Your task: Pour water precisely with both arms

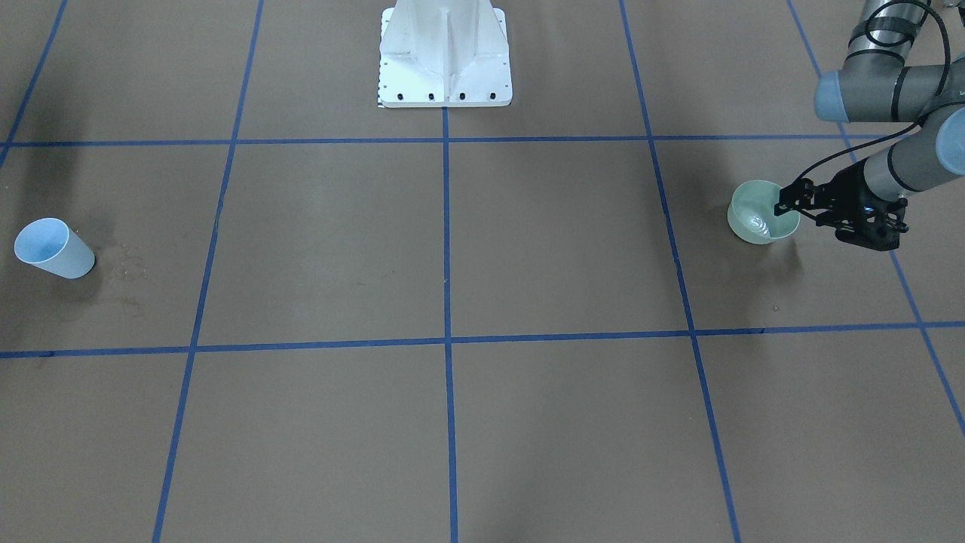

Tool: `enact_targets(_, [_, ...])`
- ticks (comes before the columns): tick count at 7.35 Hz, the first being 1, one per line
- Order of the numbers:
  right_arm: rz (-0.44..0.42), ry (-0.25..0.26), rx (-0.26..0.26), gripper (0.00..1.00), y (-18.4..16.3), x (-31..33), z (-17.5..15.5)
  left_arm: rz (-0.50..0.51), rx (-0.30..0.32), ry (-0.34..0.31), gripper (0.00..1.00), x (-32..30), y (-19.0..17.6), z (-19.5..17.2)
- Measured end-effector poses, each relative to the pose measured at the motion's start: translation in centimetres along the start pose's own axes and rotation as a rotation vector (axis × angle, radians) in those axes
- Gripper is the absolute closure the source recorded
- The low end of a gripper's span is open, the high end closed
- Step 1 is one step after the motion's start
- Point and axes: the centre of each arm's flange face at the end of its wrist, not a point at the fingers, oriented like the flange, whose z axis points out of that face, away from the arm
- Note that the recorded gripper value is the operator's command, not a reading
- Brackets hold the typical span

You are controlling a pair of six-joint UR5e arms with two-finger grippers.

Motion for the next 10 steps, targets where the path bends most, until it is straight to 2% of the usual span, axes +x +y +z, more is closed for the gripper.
enact_targets(3, [-0.004,0.0,-0.004,0.0,0.0,-0.1,0.2,-0.018,0.006,0.004,1.0,0.7,-0.5,-0.3])
enact_targets(5, [-0.004,0.0,-0.004,0.01,0.0,-0.1,0.2,-0.083,0.059,0.04,1.0,5.3,-3.1,-3.0])
enact_targets(7, [-0.004,0.001,-0.004,0.01,-0.1,-0.1,0.3,-0.197,0.12,0.114,1.0,15.0,-7.5,-6.6])
enact_targets(9, [0.004,0.003,-0.012,0.01,-0.2,0.4,0.7,-0.278,0.105,0.177,1.0,28.5,-11.2,-5.7])
enact_targets(10, [0.008,0.003,-0.015,0.01,-0.2,0.5,0.8,-0.309,0.109,0.179,1.0,34.7,-13.6,-4.3])
